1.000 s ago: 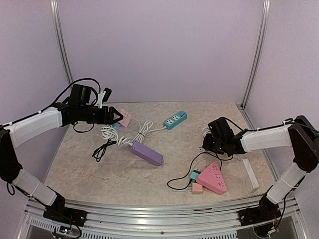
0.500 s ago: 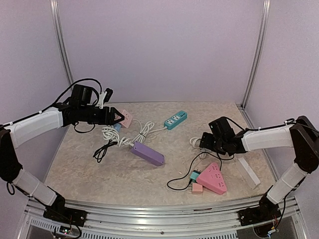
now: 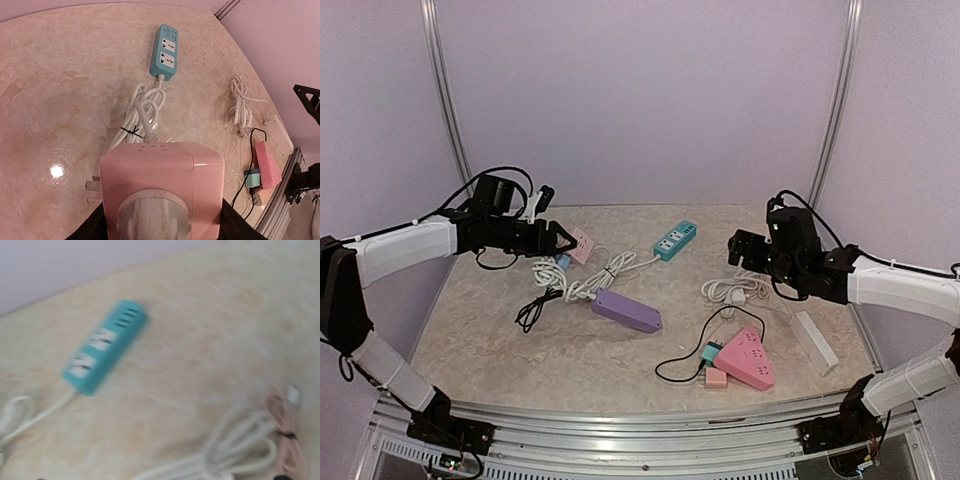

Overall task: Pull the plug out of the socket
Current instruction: Remove the plug from the socket.

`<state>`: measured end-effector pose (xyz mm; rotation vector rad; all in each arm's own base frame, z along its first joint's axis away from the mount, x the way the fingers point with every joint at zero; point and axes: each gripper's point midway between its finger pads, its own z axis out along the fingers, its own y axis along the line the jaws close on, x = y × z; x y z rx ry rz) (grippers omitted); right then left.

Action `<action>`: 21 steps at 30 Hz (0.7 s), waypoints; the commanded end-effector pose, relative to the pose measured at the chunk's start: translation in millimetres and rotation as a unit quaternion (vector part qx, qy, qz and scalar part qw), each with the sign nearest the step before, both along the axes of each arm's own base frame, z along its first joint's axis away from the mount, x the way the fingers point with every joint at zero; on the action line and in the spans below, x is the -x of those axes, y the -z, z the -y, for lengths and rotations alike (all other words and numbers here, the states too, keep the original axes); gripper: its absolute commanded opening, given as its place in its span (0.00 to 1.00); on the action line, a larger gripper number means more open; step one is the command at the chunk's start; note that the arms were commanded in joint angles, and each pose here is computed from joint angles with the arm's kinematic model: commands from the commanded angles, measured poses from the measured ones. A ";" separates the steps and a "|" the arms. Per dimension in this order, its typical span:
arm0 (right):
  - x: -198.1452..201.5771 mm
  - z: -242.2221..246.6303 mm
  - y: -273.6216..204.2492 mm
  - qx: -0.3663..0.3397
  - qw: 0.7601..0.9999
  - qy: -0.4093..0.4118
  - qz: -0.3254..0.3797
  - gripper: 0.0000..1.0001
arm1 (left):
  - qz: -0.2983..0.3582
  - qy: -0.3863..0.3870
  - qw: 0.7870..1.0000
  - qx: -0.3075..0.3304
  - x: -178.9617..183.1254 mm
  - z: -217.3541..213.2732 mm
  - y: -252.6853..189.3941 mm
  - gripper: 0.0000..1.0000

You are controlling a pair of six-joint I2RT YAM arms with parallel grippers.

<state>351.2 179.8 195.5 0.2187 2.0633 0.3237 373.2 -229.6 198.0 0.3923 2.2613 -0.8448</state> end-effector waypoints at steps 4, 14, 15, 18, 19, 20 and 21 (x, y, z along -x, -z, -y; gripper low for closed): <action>10.0 -66.6 -54.5 0.010 0.986 -0.144 0.087 0.97 | 0.034 0.064 0.995 0.073 1.8 29.1 -41.3 0.00; 24.1 -165.9 -63.8 -0.033 0.954 -0.283 0.092 0.97 | 0.060 0.122 0.985 0.104 20.3 43.8 -58.7 0.00; 24.5 -172.2 -63.2 -0.050 0.955 -0.281 0.085 0.97 | 0.069 0.123 0.985 0.101 22.5 44.5 -62.2 0.00; 20.8 -183.1 -53.7 -0.096 0.961 -0.255 0.051 0.97 | 0.101 0.118 0.985 0.070 27.2 48.2 -63.0 0.00; 19.5 -185.5 -50.6 -0.116 0.961 -0.246 0.039 0.97 | 0.119 0.112 0.985 0.053 29.7 49.0 -65.7 0.00; 19.8 -189.9 -49.2 -0.137 0.959 -0.246 0.028 0.96 | 0.137 0.109 0.984 0.032 32.4 51.0 -64.6 0.00; 22.3 -197.7 -51.3 -0.159 0.953 -0.258 0.025 0.96 | 0.158 0.103 0.982 0.008 35.6 52.5 -65.3 0.00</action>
